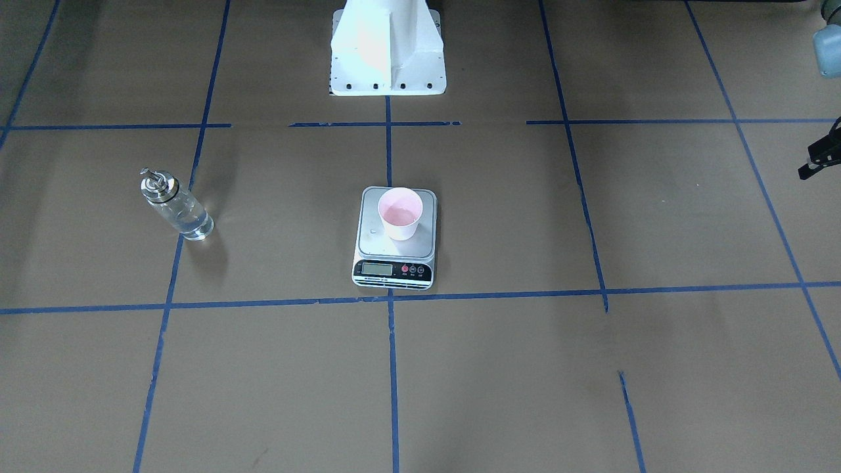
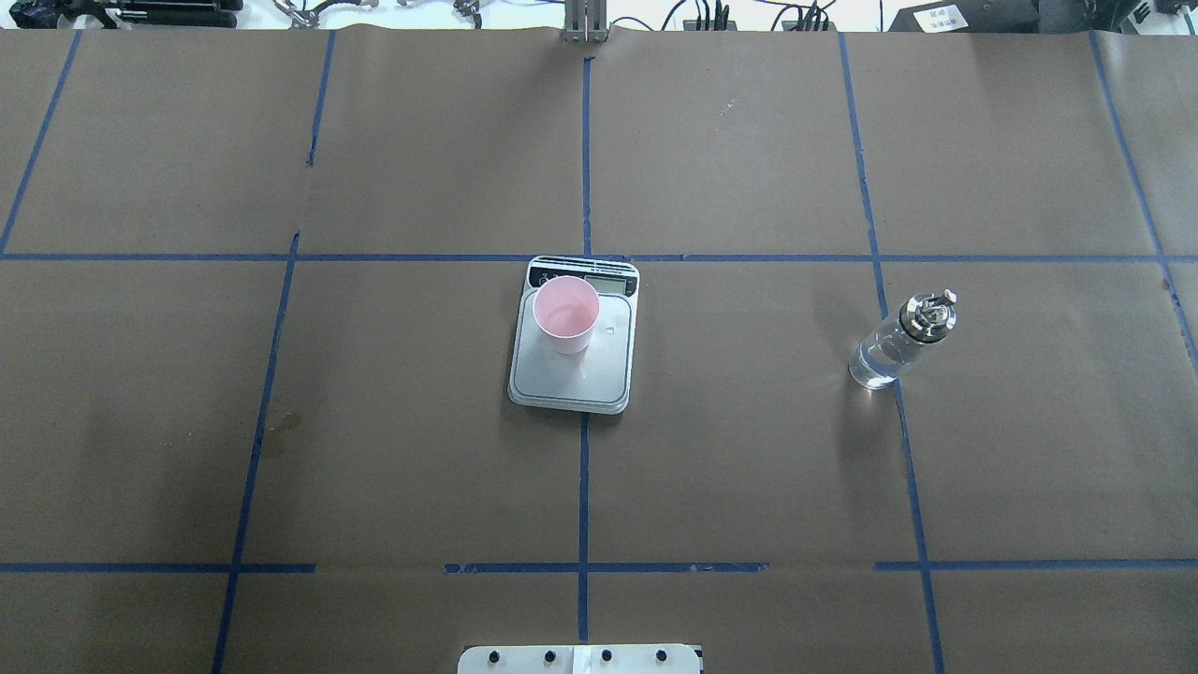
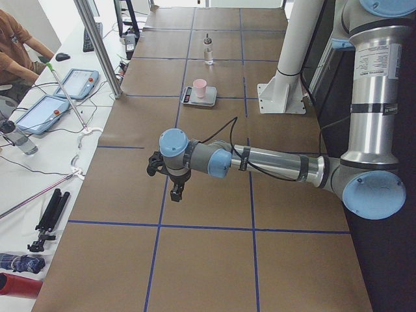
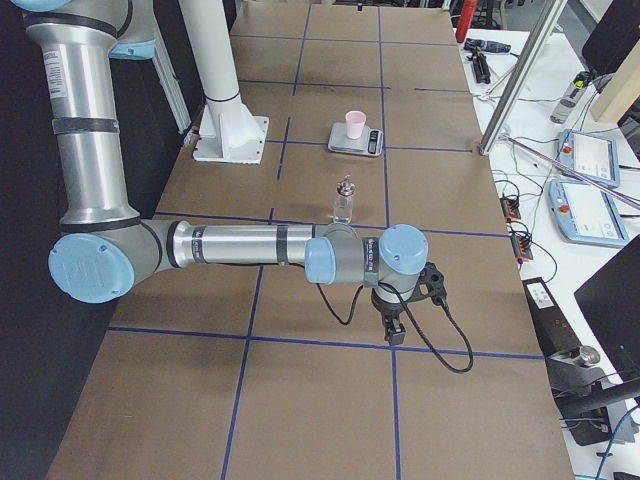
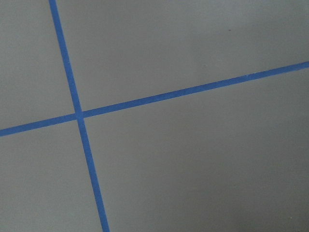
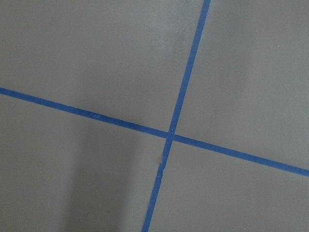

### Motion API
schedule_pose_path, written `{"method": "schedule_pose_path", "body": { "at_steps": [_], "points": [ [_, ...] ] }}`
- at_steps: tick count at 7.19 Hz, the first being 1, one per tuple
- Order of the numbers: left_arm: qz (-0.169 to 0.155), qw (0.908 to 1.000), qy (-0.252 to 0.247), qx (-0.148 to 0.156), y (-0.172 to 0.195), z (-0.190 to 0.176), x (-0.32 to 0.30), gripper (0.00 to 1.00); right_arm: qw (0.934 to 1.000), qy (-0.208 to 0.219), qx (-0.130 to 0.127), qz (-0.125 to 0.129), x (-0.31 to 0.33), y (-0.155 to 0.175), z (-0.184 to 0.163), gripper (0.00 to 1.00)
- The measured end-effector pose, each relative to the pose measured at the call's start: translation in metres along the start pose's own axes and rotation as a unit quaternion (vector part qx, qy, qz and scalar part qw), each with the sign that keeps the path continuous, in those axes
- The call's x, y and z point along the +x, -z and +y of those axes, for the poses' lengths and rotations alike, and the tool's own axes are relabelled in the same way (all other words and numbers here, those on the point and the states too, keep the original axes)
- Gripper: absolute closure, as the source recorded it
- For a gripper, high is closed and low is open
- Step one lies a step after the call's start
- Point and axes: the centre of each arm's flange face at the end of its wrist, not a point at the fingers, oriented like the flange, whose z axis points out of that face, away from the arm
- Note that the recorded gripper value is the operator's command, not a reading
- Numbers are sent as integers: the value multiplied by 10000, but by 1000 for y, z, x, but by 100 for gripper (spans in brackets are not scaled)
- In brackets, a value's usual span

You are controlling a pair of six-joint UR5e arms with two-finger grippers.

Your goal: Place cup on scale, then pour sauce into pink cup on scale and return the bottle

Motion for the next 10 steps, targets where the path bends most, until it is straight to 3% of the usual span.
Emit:
{"method": "schedule_pose_path", "body": {
  "at_steps": [4,7,10],
  "points": [
    [-541,9965,632,83,49,19,-94,0,9983,-280,-514,53,-16,11,-27,0],
    [-559,9965,622,-31,41,14,-103,0,9972,-292,-679,88,-18,1,-18,0],
    [-553,9973,465,-131,17,8,-101,0,9973,-315,-661,-11,-22,-2,-18,0]
  ]
}}
